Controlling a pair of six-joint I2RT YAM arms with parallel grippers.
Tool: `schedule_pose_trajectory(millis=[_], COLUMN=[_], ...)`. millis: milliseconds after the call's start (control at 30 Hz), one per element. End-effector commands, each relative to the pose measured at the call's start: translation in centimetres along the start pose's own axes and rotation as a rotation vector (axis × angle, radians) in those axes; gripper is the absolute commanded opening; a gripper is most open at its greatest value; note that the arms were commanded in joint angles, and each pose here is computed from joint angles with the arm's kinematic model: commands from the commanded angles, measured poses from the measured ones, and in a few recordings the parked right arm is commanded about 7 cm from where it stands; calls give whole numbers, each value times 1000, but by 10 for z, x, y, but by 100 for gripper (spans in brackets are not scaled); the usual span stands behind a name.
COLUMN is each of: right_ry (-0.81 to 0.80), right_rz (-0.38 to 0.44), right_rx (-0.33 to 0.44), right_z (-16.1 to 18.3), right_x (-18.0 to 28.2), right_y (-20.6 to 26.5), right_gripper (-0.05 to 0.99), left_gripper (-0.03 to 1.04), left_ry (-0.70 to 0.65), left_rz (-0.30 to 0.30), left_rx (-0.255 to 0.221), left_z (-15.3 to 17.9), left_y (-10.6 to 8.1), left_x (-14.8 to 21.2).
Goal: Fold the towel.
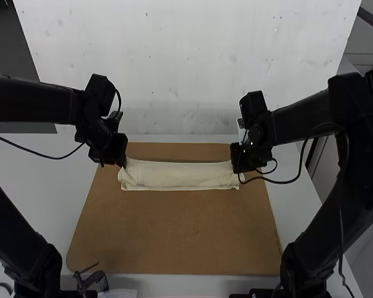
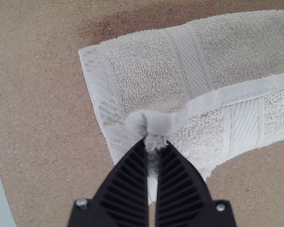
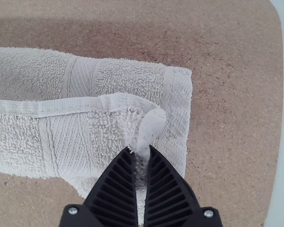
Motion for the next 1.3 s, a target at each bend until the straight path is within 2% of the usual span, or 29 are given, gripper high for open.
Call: schedule_pose_trajectory(millis=[0, 167, 467, 667, 1033, 1267], right_ry=[5, 23, 5, 19, 39, 45], right_rz=[41, 49, 68, 78, 84, 84], right_rx=[-8, -23, -45, -48, -54, -59], right_z=[-3, -8, -26, -28, -29, -30], right_x=[-7, -25, -37, -48, -60, -64], right_y=[-8, -10, -18, -20, -23, -24], right_gripper=[2, 2, 2, 2, 2, 2], left_gripper=[2, 2, 2, 2, 2, 2], left_ry=[-21, 9, -35, -29, -3, -9], left_rz=[-50, -85, -95, -87, -121, -113], left_rx=[12, 29, 36, 25, 27, 17], left_z=[-9, -20, -46, -50, -49, -54], left_y=[15, 25, 29, 22, 25, 18], left_x=[-12, -37, -53, -60, -82, -86])
Point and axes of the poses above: each hand's point on the last joint's axis, 136 mm out from that joint toward the fingers, its own x axis back along the fingers, its own y axis along the line the jaws close on, z = x × y, the point moved 5 cm from there along x, back along the fingers, and after that the axes turned 12 degrees about x, right-handed, at the moved point
